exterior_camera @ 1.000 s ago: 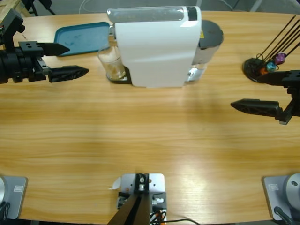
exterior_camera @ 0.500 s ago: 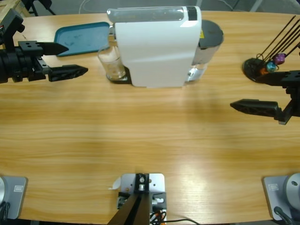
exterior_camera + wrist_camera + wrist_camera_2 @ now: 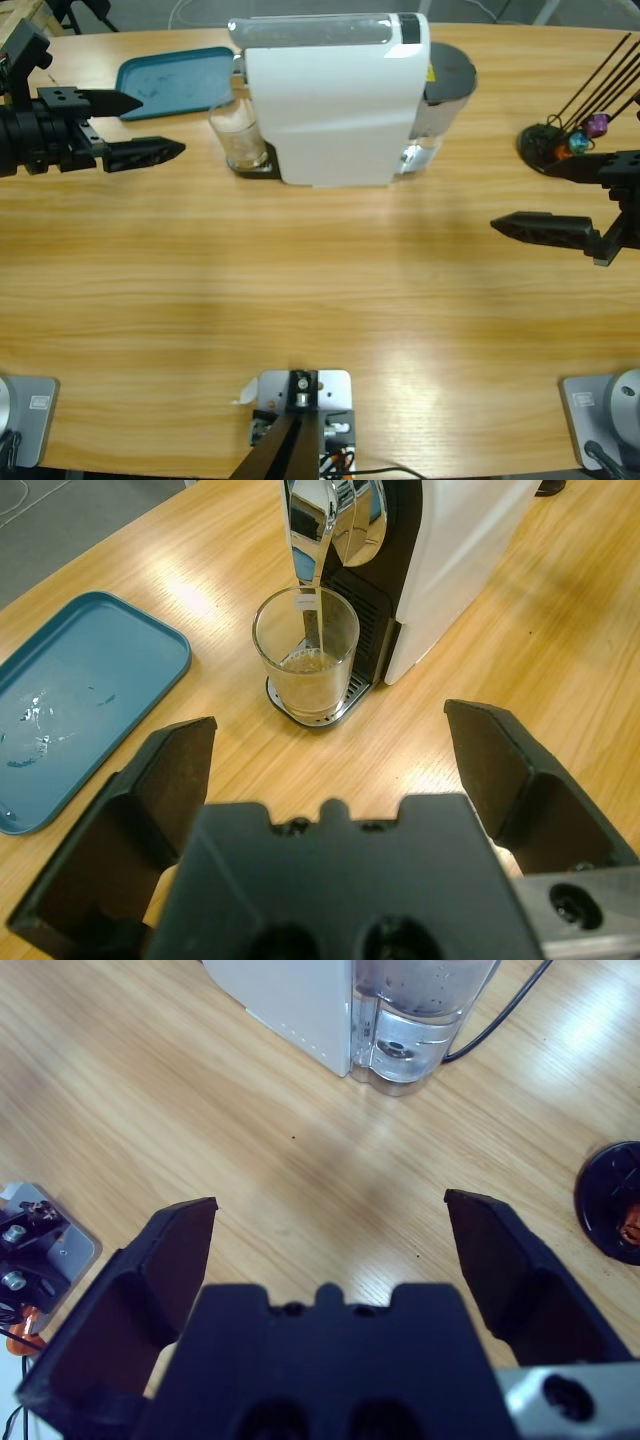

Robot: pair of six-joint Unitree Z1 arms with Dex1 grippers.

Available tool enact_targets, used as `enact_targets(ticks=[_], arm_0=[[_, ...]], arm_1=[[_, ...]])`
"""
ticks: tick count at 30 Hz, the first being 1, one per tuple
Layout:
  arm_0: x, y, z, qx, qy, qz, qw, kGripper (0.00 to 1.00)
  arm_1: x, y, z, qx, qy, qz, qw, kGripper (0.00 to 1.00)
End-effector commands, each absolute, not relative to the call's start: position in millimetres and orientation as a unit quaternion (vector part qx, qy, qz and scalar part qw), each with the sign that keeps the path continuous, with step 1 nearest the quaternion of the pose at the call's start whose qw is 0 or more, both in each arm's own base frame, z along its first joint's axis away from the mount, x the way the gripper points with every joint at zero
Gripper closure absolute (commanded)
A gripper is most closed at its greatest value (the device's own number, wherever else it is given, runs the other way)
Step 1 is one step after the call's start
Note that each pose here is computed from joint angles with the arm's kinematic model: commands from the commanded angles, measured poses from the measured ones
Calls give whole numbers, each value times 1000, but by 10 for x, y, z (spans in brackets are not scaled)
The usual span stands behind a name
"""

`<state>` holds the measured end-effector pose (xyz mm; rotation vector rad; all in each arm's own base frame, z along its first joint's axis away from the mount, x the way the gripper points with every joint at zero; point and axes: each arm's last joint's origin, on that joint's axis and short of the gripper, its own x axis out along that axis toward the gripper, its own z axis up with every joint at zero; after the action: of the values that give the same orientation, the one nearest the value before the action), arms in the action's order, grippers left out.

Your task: Pour coffee

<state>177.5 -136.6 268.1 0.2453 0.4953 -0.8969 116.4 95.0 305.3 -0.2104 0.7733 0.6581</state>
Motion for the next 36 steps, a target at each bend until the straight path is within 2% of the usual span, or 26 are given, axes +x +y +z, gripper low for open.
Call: enact_targets(ticks=[1,36], arm_0=[[1741,-1354,2574,118,255,-423,861,0],[1744,-1356,2540,119,261,-423,859,0]], arm_1=[[1187,978,2912,-111,394,309,858,0],[1211,995,2892,-113,400,307,856,0]])
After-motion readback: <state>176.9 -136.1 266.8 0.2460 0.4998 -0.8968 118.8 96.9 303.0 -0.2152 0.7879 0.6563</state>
